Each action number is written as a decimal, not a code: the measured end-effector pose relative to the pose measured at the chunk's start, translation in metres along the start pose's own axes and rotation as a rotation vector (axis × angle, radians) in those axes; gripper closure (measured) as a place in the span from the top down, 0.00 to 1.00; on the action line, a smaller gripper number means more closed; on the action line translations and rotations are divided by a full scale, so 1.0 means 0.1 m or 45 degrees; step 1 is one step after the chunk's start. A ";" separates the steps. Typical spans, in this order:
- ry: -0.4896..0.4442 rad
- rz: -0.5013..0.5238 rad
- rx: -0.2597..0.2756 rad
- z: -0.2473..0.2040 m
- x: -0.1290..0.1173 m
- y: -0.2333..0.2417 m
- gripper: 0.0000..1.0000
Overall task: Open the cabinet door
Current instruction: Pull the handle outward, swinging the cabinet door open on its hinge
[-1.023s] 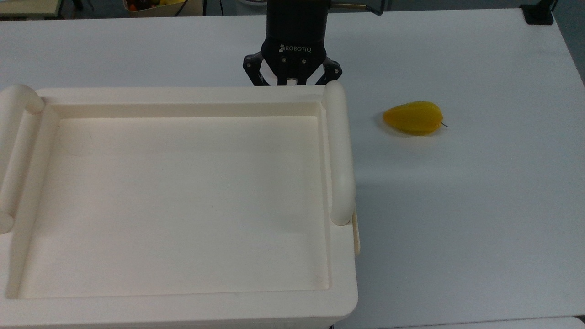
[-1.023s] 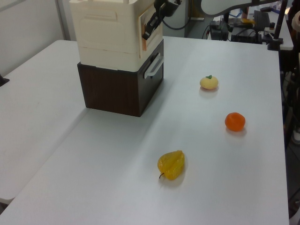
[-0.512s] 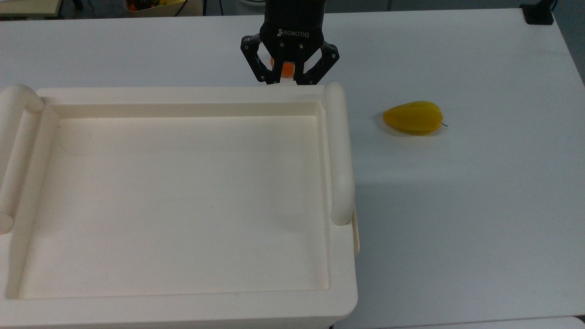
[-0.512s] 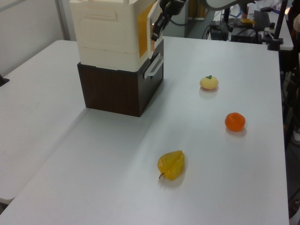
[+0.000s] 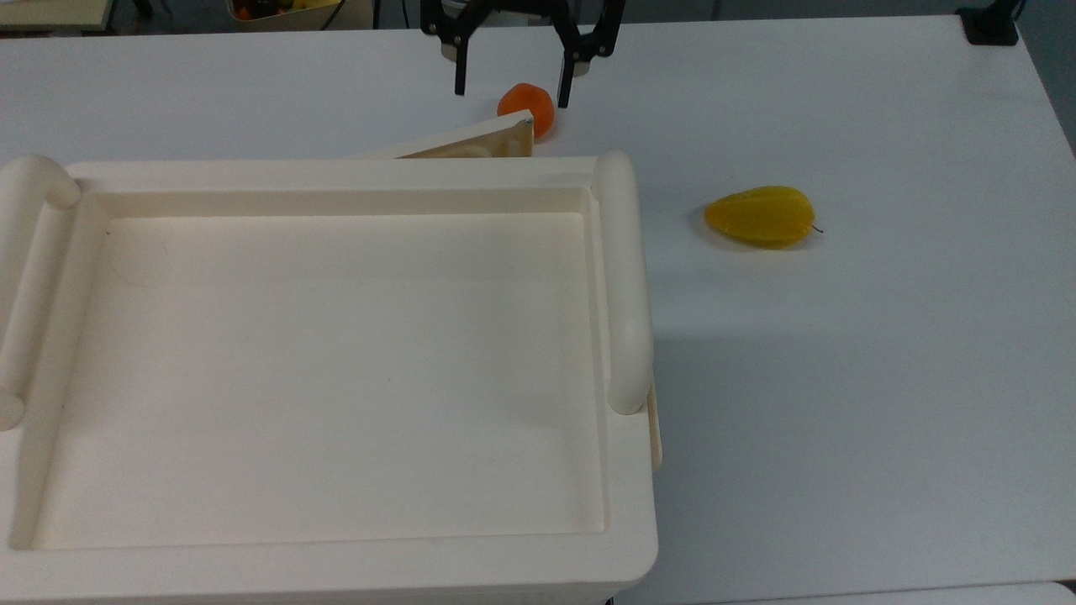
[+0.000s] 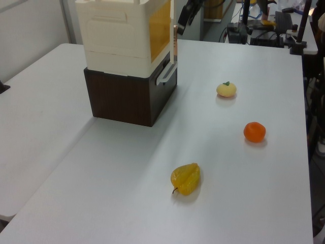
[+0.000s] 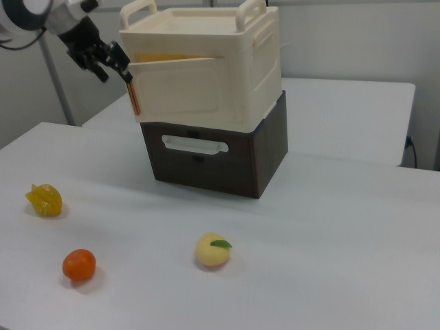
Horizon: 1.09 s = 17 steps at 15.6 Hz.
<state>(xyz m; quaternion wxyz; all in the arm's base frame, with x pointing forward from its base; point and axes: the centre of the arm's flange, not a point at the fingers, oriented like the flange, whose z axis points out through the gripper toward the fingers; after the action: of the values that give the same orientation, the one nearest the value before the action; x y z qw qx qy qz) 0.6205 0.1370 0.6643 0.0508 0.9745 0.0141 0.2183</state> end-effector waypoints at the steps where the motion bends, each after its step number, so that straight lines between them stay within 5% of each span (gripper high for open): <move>1: 0.017 0.005 0.003 -0.10 0.00 0.02 0.86; 4: 0.081 0.012 0.017 -0.28 0.03 0.04 0.99; 11: 0.340 0.006 0.087 -0.24 0.27 -0.08 1.00; 17: 0.279 -0.004 0.076 0.05 0.27 -0.15 1.00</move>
<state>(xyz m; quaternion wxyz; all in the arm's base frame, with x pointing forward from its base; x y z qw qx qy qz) 0.6470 0.1524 0.6700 0.0203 0.9458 0.0274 0.3229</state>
